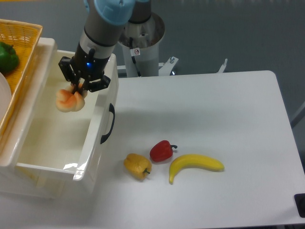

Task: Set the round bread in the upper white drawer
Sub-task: 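Lower the bread into the drawer and open the gripper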

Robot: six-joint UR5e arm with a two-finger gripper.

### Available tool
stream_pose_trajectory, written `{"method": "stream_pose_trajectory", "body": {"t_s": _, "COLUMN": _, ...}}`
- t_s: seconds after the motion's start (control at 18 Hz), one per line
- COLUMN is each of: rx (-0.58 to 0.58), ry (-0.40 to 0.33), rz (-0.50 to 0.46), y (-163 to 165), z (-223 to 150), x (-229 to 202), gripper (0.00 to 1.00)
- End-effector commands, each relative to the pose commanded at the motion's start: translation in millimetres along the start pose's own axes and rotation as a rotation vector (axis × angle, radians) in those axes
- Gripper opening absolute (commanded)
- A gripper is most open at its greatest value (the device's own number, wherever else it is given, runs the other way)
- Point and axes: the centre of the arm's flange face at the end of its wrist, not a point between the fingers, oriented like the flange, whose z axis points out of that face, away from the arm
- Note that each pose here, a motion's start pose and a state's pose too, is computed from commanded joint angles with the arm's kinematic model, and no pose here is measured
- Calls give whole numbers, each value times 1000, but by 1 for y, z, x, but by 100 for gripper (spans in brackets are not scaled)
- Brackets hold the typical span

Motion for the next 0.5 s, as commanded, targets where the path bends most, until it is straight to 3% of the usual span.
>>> {"method": "stream_pose_trajectory", "body": {"t_s": 0.17, "rx": 3, "ry": -2, "rz": 8, "y": 0, "z": -1, "x": 2, "gripper": 92}}
{"method": "stream_pose_trajectory", "body": {"t_s": 0.5, "rx": 4, "ry": -11, "rz": 31, "y": 2, "z": -4, "x": 5, "gripper": 97}}
